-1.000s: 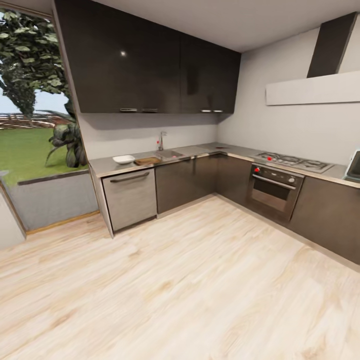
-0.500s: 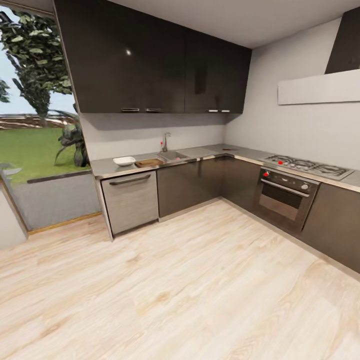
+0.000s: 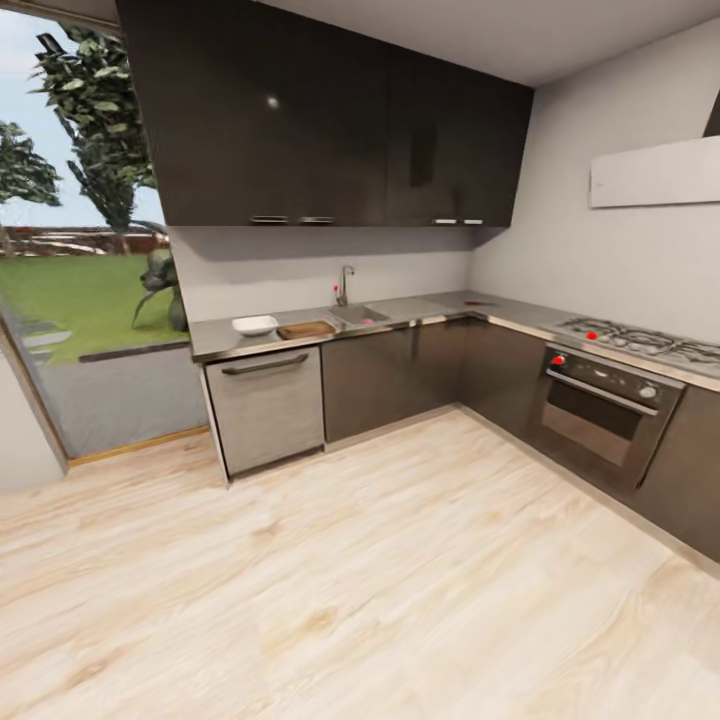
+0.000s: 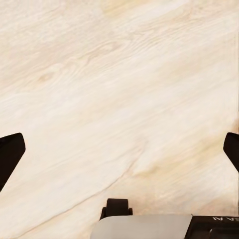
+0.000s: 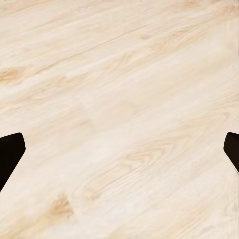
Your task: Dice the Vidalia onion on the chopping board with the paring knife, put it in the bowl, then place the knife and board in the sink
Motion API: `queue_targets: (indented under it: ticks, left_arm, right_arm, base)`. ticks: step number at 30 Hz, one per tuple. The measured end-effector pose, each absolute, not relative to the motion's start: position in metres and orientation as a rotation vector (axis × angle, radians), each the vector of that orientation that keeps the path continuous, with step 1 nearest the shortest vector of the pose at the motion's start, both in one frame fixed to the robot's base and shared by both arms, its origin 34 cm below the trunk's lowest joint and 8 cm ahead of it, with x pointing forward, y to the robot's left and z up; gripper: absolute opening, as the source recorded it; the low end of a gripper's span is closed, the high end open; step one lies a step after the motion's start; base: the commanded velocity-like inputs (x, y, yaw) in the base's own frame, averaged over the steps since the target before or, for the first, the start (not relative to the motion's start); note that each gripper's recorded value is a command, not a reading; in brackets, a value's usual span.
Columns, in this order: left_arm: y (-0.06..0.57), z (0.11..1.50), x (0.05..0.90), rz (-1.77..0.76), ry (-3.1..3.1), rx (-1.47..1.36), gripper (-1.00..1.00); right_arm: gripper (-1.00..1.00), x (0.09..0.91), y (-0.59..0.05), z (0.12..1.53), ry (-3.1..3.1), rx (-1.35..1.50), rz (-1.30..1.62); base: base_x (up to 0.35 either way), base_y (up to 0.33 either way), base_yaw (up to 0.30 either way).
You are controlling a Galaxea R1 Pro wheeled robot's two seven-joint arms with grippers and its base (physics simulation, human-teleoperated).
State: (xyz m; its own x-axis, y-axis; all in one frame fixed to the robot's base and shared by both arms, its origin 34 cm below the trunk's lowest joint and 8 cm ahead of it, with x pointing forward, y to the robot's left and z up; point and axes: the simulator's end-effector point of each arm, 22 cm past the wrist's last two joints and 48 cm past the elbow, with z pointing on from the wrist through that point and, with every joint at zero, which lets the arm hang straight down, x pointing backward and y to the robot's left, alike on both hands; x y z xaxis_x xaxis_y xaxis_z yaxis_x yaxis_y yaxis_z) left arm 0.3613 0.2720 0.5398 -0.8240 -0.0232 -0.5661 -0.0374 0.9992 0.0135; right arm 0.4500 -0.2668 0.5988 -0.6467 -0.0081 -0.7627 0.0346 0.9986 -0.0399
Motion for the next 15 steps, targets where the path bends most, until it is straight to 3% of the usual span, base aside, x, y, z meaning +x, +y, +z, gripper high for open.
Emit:
queue_targets:
  ticks: [15]
  left_arm:
    - [0.272,0.5397,0.3613,0.032,2.54,-0.042,1.0]
  right_arm:
    - [1.0,0.4501,-0.2668,0.5988,2.273,0.018,-0.064]
  base:
    - [0.28,-0.217,0.164]
